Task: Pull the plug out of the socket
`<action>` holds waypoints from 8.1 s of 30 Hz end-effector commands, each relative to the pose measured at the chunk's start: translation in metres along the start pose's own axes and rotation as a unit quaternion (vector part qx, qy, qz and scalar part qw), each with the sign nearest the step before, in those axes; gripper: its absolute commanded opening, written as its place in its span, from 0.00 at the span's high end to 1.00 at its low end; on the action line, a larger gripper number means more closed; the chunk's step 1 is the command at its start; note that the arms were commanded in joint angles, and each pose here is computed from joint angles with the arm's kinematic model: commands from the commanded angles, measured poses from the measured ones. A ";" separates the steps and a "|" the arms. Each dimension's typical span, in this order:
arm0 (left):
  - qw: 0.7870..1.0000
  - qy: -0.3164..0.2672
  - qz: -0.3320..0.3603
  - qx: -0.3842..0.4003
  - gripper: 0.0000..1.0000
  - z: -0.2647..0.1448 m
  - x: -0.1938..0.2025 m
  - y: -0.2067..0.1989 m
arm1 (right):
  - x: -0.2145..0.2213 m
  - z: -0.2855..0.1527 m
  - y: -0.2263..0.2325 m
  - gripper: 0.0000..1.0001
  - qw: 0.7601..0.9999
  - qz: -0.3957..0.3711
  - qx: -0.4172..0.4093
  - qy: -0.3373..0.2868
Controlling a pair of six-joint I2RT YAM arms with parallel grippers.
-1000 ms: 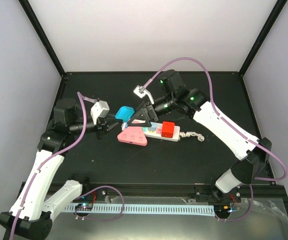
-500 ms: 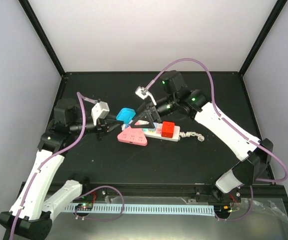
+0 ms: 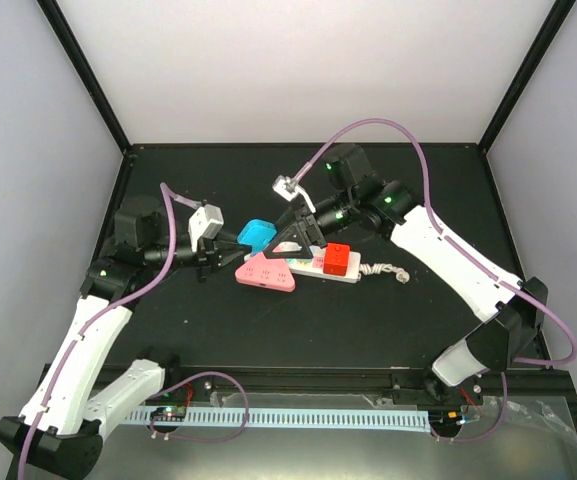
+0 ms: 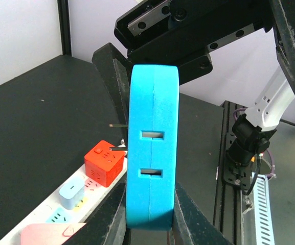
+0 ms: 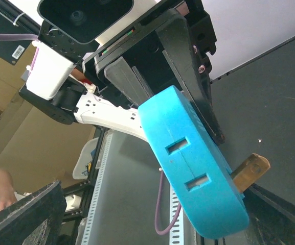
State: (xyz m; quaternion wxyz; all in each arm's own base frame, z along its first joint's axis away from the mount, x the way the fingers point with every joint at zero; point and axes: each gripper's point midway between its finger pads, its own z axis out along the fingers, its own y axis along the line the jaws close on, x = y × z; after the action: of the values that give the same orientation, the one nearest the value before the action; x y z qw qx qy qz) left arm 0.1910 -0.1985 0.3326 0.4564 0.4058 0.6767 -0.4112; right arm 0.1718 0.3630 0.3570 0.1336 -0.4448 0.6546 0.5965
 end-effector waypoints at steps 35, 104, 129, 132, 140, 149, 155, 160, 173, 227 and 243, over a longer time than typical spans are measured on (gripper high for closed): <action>0.995 0.035 -0.092 -0.013 0.98 0.020 0.036 0.024 | -0.009 -0.014 0.085 0.07 0.980 -0.143 -0.135 -0.012; 0.858 0.224 -0.319 -0.335 0.98 -0.095 0.224 0.347 | -0.110 -0.120 0.015 0.00 0.952 0.056 0.144 -0.263; 0.842 0.259 -0.384 -0.277 0.86 -0.078 0.270 0.364 | -0.109 -0.137 -0.004 0.00 0.945 0.073 0.135 -0.289; 0.839 0.261 -0.387 -0.281 0.78 -0.079 0.271 0.363 | -0.105 -0.138 -0.009 0.00 0.944 0.070 0.145 -0.289; 0.841 0.258 -0.377 -0.291 0.53 -0.084 0.259 0.359 | -0.094 -0.143 -0.022 0.00 0.941 0.048 0.173 -0.288; 0.855 0.253 -0.329 -0.310 0.20 -0.098 0.223 0.344 | -0.070 -0.142 -0.036 0.00 0.946 -0.003 0.201 -0.256; 0.870 0.247 -0.287 -0.315 0.01 -0.105 0.191 0.324 | -0.051 -0.136 -0.038 0.00 0.951 -0.059 0.210 -0.219; 0.883 0.241 -0.253 -0.313 0.01 -0.111 0.164 0.303 | -0.033 -0.128 -0.046 0.00 0.957 -0.074 0.213 -0.181; 0.946 0.246 -0.118 -0.177 0.01 -0.055 0.141 0.195 | 0.026 -0.117 -0.094 0.00 0.951 -0.132 0.271 -0.063; 0.965 0.240 -0.081 -0.065 0.01 0.038 0.160 0.079 | 0.110 -0.077 -0.250 0.03 0.902 -0.131 0.388 0.138; 0.940 0.134 -0.311 0.044 0.11 0.033 0.162 0.103 | 0.116 -0.048 -0.269 0.17 0.849 -0.206 0.412 0.258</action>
State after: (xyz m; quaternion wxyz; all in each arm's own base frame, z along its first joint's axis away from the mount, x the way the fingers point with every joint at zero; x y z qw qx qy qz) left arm 0.2528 -0.1602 0.1331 0.1986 0.2720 0.8364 -0.4325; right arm 0.3161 0.3001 0.1137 0.2575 -0.5957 0.7502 0.1262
